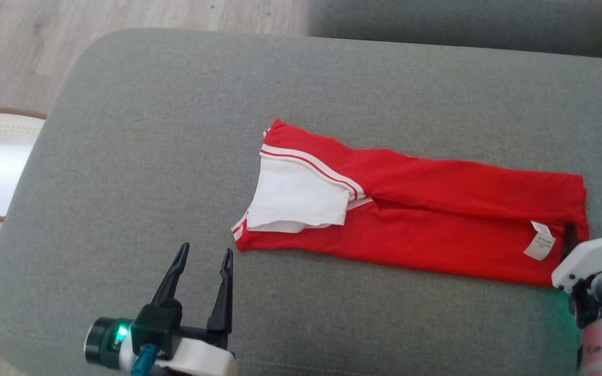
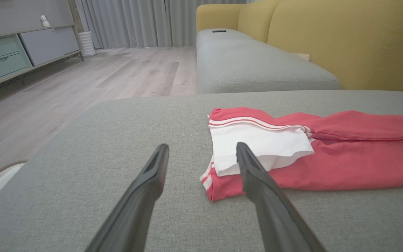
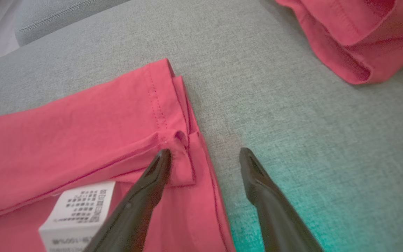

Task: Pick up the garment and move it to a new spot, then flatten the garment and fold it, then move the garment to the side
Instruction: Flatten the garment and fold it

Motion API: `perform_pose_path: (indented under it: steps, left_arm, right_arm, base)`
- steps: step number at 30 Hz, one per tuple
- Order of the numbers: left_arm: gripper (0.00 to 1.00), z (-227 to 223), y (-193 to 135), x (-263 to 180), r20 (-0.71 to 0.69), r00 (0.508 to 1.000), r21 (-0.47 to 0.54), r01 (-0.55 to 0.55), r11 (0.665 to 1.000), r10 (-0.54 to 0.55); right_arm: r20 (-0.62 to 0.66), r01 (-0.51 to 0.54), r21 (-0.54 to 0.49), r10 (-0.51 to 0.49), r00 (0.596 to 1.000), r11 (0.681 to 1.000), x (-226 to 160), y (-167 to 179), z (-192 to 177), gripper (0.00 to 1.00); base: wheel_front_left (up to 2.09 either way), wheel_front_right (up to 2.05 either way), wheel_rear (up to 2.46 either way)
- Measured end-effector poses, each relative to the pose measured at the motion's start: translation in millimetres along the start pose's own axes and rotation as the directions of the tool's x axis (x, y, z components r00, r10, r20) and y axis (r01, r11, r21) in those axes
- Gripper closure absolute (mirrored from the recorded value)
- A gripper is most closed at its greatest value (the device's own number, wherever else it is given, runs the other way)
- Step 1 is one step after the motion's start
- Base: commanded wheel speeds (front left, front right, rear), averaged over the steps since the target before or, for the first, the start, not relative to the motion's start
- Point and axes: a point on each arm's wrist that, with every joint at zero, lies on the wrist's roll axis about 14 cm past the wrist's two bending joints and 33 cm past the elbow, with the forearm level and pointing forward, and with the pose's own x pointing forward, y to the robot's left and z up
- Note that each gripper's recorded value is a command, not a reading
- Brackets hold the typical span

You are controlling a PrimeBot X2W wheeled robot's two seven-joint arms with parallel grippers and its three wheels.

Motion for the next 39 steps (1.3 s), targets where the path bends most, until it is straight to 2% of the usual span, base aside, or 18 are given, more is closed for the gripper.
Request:
perform_pose_path:
  steps: [2, 5, 8, 10, 11, 15, 17, 18, 22, 30, 39]
  left_arm:
    - [0.0, 0, -1, 2, 0.002, 1.0, 0.004, 0.005, 1.0, -0.005]
    - [0.0, 0, -5, 6, 0.0, 1.0, 0.0, 0.021, 1.0, -0.021]
    - [0.0, 2, -8, 13, 0.009, 0.999, -0.002, 0.034, 0.999, -0.034]
    - [0.0, 2, -10, 15, 0.006, 0.999, -0.004, 0.037, 0.999, -0.037]
    - [0.0, 2, -10, 17, 0.008, 0.999, -0.005, 0.04, 0.999, -0.04]
    - [0.0, 8, -11, 26, 0.028, 0.999, -0.006, 0.044, 0.999, -0.044]
    - [0.0, 10, -9, 28, 0.034, 0.999, -0.007, 0.037, 0.999, -0.036]
    - [0.0, 10, -7, 29, 0.037, 0.999, -0.007, 0.032, 0.999, -0.032]
    - [0.0, 15, -5, 28, 0.051, 0.998, -0.004, 0.026, 1.0, -0.025]
    - [0.0, 20, -13, 23, 0.07, 0.996, 0.0, 0.056, 0.998, -0.056]
    - [0.0, 20, -29, 25, 0.072, 0.99, 0.007, 0.12, 0.993, -0.121]
  right_arm:
    - [-0.005, 0.011, -0.001, -0.011, 1.0, 1.0, 1, -3, 1, 0.01]
    - [-0.016, 0.015, 0.0, -0.015, 1.0, 1.0, 3, -3, 2, 0.18]
    - [-0.046, 0.012, 0.018, -0.011, 0.999, 1.0, 6, -1, 0, 0.19]
    - [-0.062, 0.011, 0.025, -0.009, 0.998, 1.0, 8, 0, -1, 0.42]
    - [-0.072, 0.01, 0.028, -0.008, 0.997, 1.0, 9, 1, -2, 0.49]
    - [-0.095, -0.001, 0.071, 0.007, 0.995, 0.997, 14, 6, -1, 0.6]
    - [-0.102, -0.006, 0.084, 0.015, 0.995, 0.996, 15, 8, -1, 0.75]
    - [-0.101, -0.011, 0.086, 0.019, 0.995, 0.996, 15, 10, -1, 1.0]
    - [-0.078, -0.022, 0.068, 0.027, 0.997, 0.997, 11, 12, 4, 1.0]
    - [-0.027, -0.006, -0.034, 0.006, 1.0, 0.999, -7, -6, 8, 1.0]
    - [0.159, 0.113, -0.096, -0.097, 0.983, 0.989, -34, -69, 101, 1.0]
  base:
    - [0.0, 0.0, 0.0]
    - [0.0, 0.0, 0.0]
    - [0.0, 0.0, 0.0]
    - [0.0, 0.0, 0.0]
    - [0.0, 0.0, 0.0]
    - [0.0, 0.0, 0.0]
    - [0.0, 0.0, 0.0]
    - [0.0, 0.0, 0.0]
    - [0.0, 0.0, 0.0]
    - [0.0, 0.0, 0.0]
    - [0.0, 0.0, 0.0]
